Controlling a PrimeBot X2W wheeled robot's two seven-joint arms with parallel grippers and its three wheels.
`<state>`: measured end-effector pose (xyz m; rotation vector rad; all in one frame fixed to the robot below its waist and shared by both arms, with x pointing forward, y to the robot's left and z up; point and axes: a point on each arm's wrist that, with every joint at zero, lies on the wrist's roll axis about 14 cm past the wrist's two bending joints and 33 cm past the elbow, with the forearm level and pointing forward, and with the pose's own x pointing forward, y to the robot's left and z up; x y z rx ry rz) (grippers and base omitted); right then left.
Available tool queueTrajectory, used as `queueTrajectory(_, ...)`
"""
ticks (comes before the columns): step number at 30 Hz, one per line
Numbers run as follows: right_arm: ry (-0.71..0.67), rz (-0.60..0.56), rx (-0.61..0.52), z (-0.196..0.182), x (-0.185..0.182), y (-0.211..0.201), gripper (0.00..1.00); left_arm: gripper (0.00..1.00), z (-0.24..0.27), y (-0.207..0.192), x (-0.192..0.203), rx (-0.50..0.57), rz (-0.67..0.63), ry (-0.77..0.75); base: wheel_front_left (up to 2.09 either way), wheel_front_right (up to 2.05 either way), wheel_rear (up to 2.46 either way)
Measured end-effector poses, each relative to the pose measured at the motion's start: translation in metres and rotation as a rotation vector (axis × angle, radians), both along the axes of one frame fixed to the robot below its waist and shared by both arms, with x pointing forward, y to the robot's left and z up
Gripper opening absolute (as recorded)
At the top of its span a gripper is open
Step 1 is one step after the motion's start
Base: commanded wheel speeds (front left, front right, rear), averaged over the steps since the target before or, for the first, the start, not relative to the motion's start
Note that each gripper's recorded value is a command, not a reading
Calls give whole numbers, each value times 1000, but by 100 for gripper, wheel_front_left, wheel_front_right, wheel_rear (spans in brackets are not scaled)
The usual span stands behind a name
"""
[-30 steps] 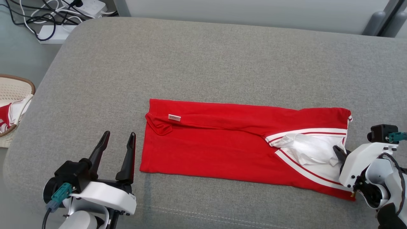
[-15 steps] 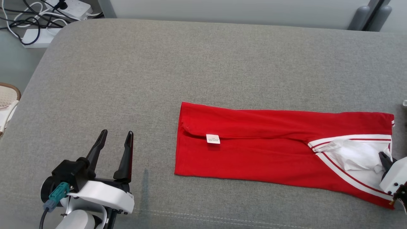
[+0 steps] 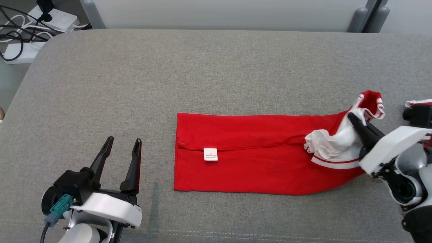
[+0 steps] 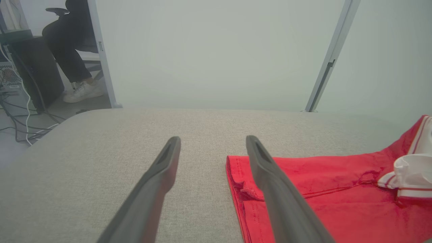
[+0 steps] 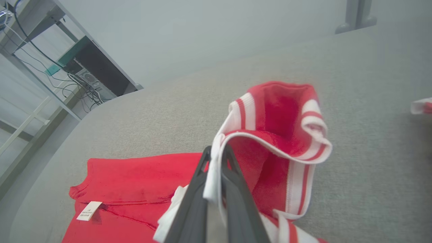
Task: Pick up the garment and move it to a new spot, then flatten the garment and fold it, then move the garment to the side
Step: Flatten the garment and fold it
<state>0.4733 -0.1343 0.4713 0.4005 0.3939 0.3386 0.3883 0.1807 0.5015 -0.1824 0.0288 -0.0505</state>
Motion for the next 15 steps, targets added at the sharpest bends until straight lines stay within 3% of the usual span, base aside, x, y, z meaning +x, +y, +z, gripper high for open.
queueTrajectory(9, -80, 297, 72, 33, -21, 126, 0, 100, -6, 1, -3, 2, 0, 18, 0, 0, 0)
queueTrajectory(15, -60, 412, 64, 25, -28, 185, 0, 100, -4, 7, -5, -6, 24, 14, 0, 0, 0)
